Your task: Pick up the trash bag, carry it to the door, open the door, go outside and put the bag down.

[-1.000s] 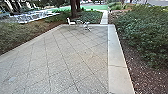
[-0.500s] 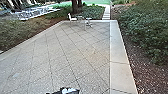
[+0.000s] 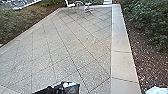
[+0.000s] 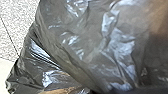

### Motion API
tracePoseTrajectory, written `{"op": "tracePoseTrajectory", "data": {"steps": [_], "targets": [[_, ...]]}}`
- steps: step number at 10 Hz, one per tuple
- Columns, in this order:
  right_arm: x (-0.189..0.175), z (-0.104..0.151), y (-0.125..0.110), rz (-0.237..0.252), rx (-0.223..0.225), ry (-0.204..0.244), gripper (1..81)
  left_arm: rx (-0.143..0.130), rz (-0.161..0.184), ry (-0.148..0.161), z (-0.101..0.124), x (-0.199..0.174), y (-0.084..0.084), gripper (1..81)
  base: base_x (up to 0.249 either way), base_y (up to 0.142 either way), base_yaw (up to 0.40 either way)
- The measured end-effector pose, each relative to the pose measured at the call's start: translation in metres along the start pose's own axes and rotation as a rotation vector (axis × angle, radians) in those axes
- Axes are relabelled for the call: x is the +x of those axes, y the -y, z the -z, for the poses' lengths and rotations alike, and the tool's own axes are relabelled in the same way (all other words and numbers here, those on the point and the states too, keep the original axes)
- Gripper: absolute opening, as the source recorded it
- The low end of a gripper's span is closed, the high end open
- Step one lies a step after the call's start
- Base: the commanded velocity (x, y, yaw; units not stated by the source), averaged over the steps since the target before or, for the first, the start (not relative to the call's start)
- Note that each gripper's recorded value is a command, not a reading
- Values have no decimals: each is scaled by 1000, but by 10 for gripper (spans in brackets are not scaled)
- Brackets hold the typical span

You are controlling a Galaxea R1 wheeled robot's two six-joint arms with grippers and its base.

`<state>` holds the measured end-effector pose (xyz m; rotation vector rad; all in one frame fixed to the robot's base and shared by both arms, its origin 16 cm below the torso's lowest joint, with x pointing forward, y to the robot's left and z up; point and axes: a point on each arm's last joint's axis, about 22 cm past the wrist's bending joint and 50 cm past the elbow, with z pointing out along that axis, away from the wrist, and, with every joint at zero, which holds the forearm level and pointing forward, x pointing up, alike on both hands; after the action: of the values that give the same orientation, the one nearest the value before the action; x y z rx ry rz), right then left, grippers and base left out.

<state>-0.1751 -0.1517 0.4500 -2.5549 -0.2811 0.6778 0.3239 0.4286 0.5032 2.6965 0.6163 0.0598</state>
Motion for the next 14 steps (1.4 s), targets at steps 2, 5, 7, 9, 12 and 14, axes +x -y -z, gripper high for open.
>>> {"op": "tracePoseTrajectory", "data": {"steps": [2,5,7,9,12,14], "targets": [[-16,-4,4,-17,14,38,811,9,7,32,-14,-5,4,10,0,0,0],[-14,-5,4,-19,15,36,811,-22,-11,2,2,44,-20,10,0,0,0],[-15,-5,4,-21,15,37,811,-32,-22,-12,23,78,-29,10,0,0,0],[-14,-5,4,-20,15,36,811,-6,-18,-2,36,81,-14,811,0,0,0],[-14,-5,5,-20,16,35,811,-21,-16,37,39,72,-13,811,0,0,0],[-13,-5,6,-19,15,31,811,-18,-5,55,35,55,-6,811,0,0,0]]}}
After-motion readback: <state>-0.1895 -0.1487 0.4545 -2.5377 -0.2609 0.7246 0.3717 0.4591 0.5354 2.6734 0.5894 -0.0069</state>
